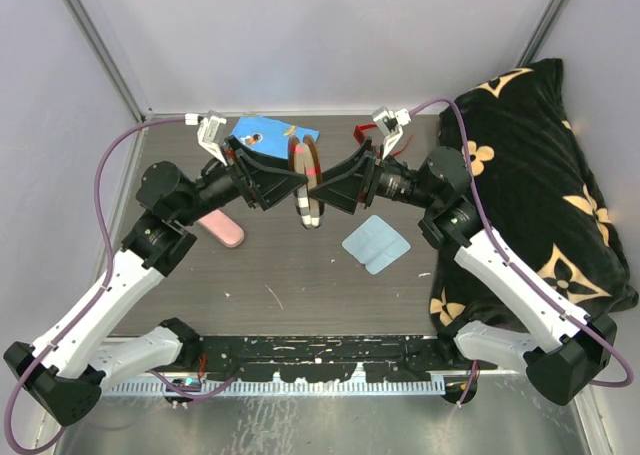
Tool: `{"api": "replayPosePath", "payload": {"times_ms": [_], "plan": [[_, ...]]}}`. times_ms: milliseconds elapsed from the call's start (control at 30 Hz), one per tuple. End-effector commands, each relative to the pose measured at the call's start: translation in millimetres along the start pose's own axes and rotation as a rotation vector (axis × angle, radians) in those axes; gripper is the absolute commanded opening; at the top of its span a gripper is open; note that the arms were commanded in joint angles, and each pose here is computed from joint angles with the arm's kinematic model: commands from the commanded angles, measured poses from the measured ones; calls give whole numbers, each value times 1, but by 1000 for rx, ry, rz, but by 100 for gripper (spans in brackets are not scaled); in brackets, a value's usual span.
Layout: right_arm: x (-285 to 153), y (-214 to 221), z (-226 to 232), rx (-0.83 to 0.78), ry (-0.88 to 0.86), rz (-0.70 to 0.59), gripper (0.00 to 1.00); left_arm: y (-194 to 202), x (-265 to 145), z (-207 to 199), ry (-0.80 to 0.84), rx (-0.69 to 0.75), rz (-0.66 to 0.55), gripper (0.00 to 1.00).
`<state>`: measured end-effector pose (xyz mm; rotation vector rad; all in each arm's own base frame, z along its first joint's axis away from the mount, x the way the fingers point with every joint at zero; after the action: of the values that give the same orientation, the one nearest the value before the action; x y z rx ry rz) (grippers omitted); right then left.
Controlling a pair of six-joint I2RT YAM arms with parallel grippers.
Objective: Organize the sunglasses
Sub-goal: Open the sunglasses case.
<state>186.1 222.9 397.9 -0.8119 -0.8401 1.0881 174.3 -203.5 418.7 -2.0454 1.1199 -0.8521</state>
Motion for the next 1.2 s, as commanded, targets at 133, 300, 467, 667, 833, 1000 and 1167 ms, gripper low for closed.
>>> {"api": "replayPosePath", "payload": {"times_ms": [133, 300, 467, 667, 833, 1000, 1167], "plan": [[-10, -18, -22, -51, 333, -82, 1, -16, -14, -3, -148, 122, -55, 9], [-9, -21, -20, -53, 320, -81, 1, -15, -17, 1, -194, 119, -58, 29], [-5, -18, -8, -36, 176, -77, 1, -14, -20, 0, -205, 107, -57, 50], [-9, -15, -7, -28, 186, -79, 1, -14, -26, -1, -234, 98, -69, 78], [-11, -15, -4, -30, 186, -82, 1, -13, -28, 0, -253, 90, -61, 86], [-15, -11, -16, -49, 302, -61, 1, -17, -29, 2, -316, 66, -55, 97], [-31, 5, -48, -84, 586, 8, 1, -30, -32, 8, -541, 11, -32, 98]]}}
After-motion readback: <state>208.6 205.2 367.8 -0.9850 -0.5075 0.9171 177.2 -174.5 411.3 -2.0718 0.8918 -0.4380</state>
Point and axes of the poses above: each gripper's point midway between its finger pads, its own x axis out along the fingers, its own z axis along the line the jaws close on, y = z × x, the point moved 8 cm from there along -x, back along the fingers, and after that the axes turned 5 degrees about -x, right-handed, at the moved point
